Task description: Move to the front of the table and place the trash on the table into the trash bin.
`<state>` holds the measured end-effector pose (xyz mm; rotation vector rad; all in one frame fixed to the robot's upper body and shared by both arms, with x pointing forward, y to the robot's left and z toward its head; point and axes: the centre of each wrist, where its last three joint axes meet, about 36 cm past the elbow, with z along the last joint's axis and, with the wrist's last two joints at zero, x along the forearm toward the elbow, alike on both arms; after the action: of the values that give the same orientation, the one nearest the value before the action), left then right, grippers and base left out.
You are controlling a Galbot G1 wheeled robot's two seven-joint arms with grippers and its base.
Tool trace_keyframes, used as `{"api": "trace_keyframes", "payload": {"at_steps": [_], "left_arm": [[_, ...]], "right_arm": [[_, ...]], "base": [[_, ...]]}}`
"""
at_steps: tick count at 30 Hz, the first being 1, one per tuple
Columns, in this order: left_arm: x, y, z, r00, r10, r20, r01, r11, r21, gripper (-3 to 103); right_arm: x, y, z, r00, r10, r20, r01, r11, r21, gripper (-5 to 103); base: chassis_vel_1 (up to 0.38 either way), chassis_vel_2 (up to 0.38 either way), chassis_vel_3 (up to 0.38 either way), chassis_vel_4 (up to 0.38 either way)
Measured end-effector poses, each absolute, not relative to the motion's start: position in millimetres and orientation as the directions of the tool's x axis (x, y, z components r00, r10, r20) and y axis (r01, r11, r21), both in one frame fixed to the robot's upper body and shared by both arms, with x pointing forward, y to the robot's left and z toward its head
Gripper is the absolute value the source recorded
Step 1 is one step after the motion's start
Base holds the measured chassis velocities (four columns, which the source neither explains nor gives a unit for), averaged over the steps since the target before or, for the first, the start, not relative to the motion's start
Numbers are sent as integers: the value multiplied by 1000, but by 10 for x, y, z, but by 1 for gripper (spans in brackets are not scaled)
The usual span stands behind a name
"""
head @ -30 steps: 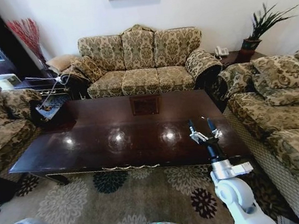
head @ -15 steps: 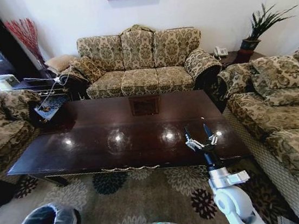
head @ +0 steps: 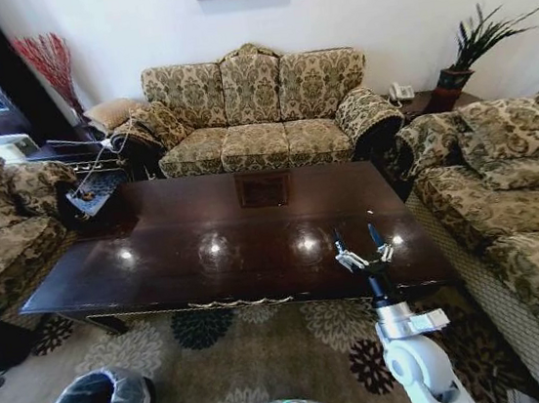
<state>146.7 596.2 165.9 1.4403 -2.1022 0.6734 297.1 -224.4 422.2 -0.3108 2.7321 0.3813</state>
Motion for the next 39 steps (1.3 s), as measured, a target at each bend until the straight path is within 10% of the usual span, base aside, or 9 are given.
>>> {"api": "trace_keyframes", "payload": {"at_steps": [17,39], "left_arm": [[1240,5498,1130,-241,-635,734,-961,263,-88,0],[843,5333,1375,-325,-524,787,-938,284,-199,78]], "right_arm": [[2865,-2296,4208,-905,-161,-393,-258,943,209,100],[2789,-2339,4084,-909,-125,-397,-235,942,241,100]], "base": [[39,39,-37,-40],[0,0,0,0]]}}
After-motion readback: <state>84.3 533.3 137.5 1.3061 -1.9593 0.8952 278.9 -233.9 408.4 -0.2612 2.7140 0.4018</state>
